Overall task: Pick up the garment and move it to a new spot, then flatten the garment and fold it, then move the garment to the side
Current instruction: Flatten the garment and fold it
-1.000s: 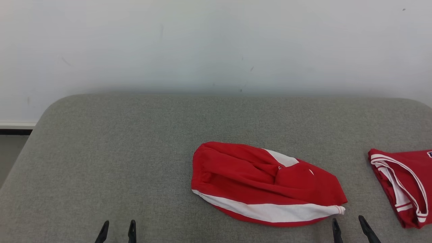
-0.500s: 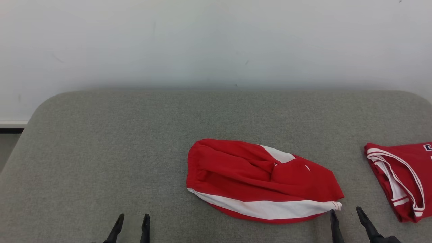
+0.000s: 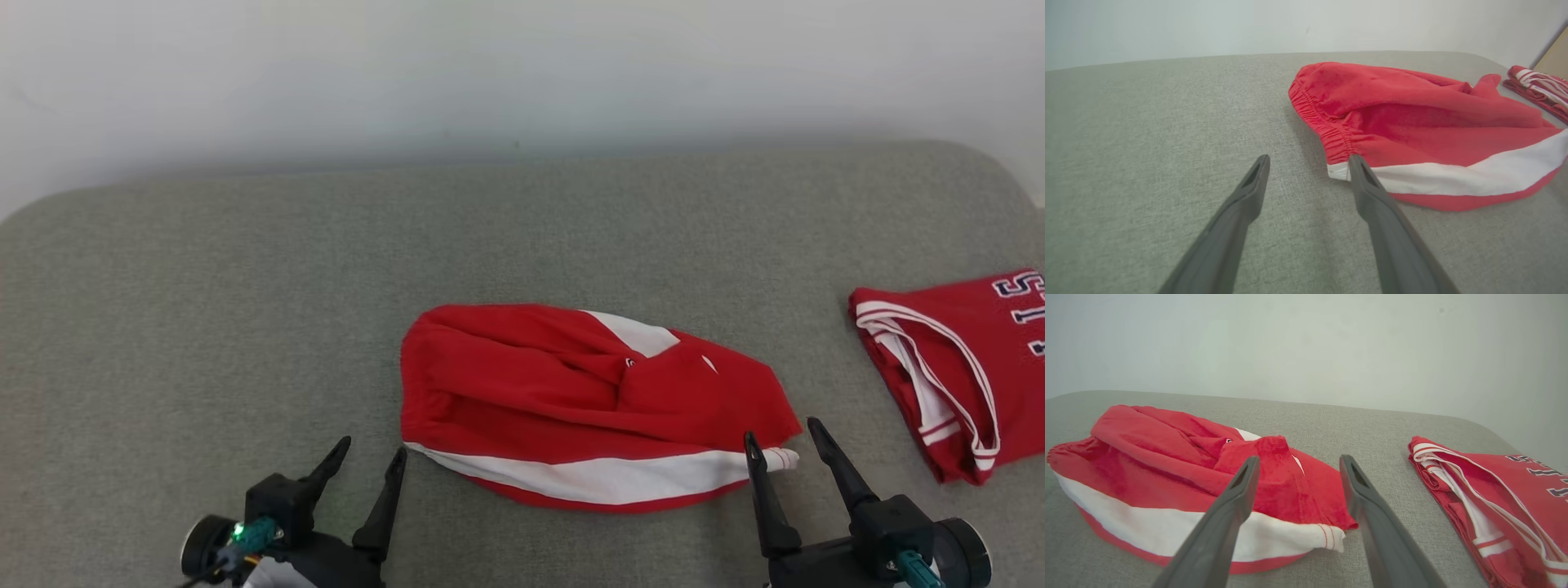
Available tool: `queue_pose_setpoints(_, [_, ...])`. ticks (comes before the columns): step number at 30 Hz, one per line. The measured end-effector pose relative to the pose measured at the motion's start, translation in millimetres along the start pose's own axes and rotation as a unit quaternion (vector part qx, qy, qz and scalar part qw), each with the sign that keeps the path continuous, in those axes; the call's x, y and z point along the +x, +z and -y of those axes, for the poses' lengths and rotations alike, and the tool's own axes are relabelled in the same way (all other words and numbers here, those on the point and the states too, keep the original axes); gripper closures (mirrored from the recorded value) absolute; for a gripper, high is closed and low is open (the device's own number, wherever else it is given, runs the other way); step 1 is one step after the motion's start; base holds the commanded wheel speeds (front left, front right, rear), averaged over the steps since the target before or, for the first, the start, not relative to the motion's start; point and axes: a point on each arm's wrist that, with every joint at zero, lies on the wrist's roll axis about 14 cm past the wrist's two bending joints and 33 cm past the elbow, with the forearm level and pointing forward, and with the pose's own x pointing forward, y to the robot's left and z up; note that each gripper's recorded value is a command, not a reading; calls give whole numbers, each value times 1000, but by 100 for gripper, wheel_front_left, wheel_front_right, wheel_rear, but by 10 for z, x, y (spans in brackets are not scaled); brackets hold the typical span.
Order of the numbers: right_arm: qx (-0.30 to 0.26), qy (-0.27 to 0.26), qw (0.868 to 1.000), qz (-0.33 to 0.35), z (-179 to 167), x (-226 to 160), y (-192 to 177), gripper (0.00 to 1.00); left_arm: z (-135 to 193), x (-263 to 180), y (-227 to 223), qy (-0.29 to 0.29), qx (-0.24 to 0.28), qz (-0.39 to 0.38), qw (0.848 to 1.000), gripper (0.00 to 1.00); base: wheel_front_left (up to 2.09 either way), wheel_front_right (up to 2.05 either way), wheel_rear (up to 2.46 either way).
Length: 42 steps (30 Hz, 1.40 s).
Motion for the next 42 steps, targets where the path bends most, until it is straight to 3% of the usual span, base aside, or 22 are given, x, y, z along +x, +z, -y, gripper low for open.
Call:
queue_pose_setpoints(10, [3,-38,999,-30,239,-65,-215,0,123,294,-309,-59,5,-66,996,0,0,0,0])
queue_pose_setpoints(23, [3,-44,998,-37,285,-51,-276,0,237,385,-245,-109,30,-65,992,2,0,0,0])
queue_pose_setpoints(24, [3,-44,998,-36,284,-50,-271,0,244,386,-238,-111,31,-64,991,9,0,0,0])
queue_pose_setpoints(25, [2,-44,998,-36,286,-51,-267,0,251,382,-237,-112,31,-64,991,26,0,0,0])
queue_pose_setpoints(27, [2,-44,998,-35,288,-54,-257,0,255,374,-229,-113,31,-64,991,50,0,0,0])
queue_pose_setpoints(30, [1,-45,998,-33,289,-61,-244,0,267,342,-250,-118,35,-69,990,65,0,0,0])
queue_pose_setpoints(32, [1,-44,999,-32,285,-65,-235,0,282,328,-249,-121,34,-70,990,90,0,0,0])
queue_pose_setpoints(33, [1,-43,999,-31,280,-67,-231,0,290,323,-245,-122,34,-69,990,98,0,0,0])
queue_pose_setpoints(39, [0,-39,998,-39,260,-66,-244,0,326,291,-235,-126,29,-68,989,100,0,0,0])
queue_pose_setpoints(42, [1,-41,995,-92,308,-99,-422,0,322,276,-240,-124,26,-67,990,100,0,0,0])
